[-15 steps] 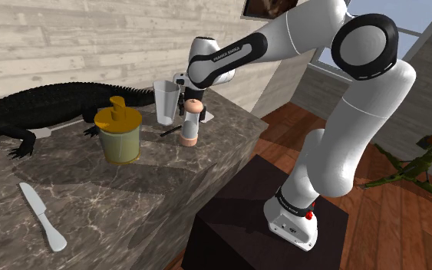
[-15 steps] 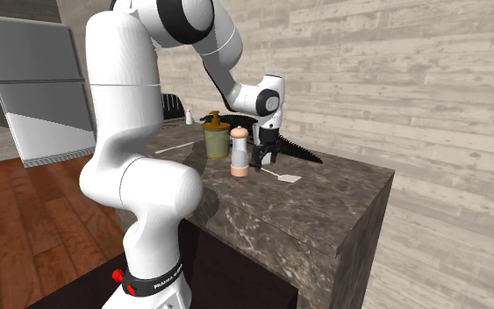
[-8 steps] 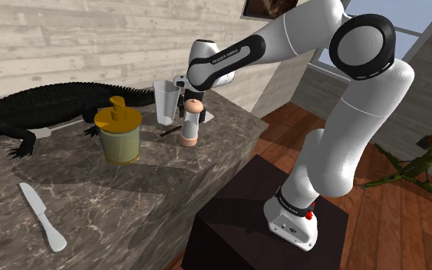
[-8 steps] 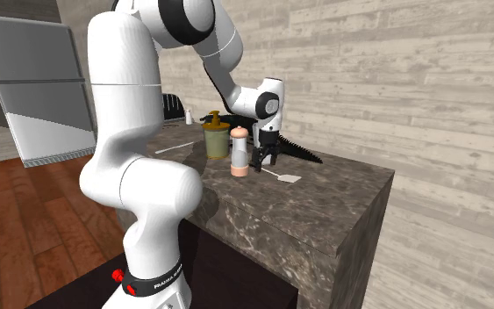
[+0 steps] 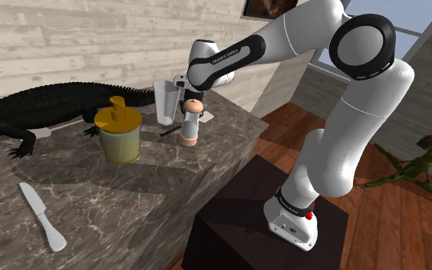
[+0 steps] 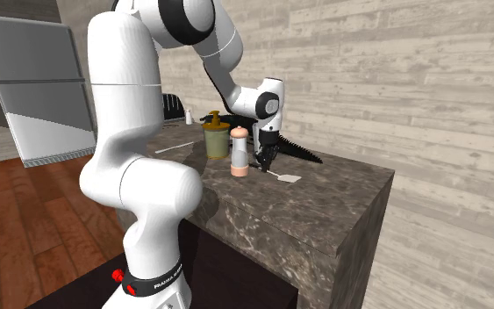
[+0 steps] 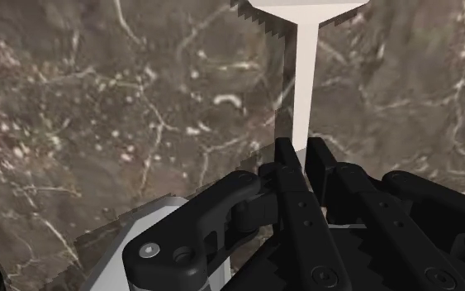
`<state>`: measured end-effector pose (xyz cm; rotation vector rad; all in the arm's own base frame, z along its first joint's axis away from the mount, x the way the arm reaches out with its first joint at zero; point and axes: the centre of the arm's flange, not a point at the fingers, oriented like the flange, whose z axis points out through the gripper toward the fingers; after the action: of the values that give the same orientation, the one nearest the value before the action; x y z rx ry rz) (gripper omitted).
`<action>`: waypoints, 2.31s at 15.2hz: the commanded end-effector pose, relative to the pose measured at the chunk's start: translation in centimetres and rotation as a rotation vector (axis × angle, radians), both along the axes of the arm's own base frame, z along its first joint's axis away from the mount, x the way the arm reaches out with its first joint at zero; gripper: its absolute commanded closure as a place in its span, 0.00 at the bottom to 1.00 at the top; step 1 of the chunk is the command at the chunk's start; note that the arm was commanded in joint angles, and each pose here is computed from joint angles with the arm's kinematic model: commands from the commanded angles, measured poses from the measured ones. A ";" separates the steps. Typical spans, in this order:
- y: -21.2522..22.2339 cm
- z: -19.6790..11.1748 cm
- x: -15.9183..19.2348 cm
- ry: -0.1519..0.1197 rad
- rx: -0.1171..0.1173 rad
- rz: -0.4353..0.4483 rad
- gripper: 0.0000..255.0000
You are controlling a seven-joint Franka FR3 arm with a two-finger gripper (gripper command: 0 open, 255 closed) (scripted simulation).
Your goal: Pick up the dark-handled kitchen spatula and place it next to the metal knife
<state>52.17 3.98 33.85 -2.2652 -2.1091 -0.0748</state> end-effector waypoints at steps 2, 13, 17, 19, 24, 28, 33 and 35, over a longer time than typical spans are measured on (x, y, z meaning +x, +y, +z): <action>0.0 0.0 0.0 0.000 0.000 0.000 1.00; 0.0 5.3 0.0 0.000 0.000 0.000 1.00; 0.0 7.4 0.0 0.000 0.000 0.000 1.00; 0.0 8.4 0.0 0.000 0.000 0.000 1.00; 6.2 8.4 -2.2 0.000 0.000 0.000 1.00; 11.2 8.4 -4.0 0.000 0.000 0.000 1.00; 17.4 8.5 -6.2 0.000 0.000 0.000 1.00; 19.9 8.5 -7.1 0.000 0.000 0.000 1.00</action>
<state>45.36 22.63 42.45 -2.2636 -2.1115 -0.0748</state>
